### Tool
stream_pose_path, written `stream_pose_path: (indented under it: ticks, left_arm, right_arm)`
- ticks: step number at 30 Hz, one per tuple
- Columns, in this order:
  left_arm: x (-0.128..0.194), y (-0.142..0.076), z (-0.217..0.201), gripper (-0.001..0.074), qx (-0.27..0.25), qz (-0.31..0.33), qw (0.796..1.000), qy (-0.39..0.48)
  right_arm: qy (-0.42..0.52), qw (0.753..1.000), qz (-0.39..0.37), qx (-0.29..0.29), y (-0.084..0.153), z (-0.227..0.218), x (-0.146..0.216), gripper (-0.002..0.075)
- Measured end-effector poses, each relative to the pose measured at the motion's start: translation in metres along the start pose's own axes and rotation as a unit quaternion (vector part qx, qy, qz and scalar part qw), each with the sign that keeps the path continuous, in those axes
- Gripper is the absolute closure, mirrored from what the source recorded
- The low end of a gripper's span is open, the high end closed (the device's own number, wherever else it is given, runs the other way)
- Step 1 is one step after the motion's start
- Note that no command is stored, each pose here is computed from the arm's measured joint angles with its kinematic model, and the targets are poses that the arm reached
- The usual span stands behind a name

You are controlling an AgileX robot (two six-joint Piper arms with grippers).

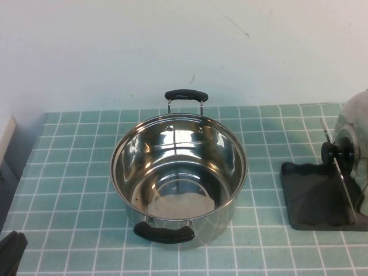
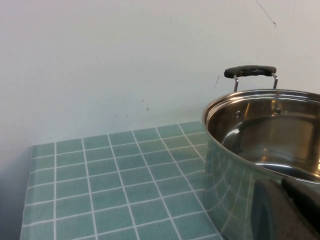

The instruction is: Put pot lid on rack

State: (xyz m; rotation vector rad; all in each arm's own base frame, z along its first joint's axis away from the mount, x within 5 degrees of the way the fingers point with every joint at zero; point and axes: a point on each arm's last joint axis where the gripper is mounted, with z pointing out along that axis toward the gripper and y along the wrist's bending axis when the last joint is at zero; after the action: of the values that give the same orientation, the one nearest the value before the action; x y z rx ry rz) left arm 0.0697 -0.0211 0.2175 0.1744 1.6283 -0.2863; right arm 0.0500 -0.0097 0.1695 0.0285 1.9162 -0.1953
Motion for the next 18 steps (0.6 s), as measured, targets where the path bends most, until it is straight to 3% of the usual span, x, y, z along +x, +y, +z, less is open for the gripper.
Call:
stream_pose_path:
  ticks: [18]
  left_arm:
    - [-0.0009,0.0035,-0.0001,0.0736,-0.02,0.024,1.0,-0.005]
  right_arm:
    - [0.0,1.0,0.001,0.0,0.0,0.0,0.0,0.0727]
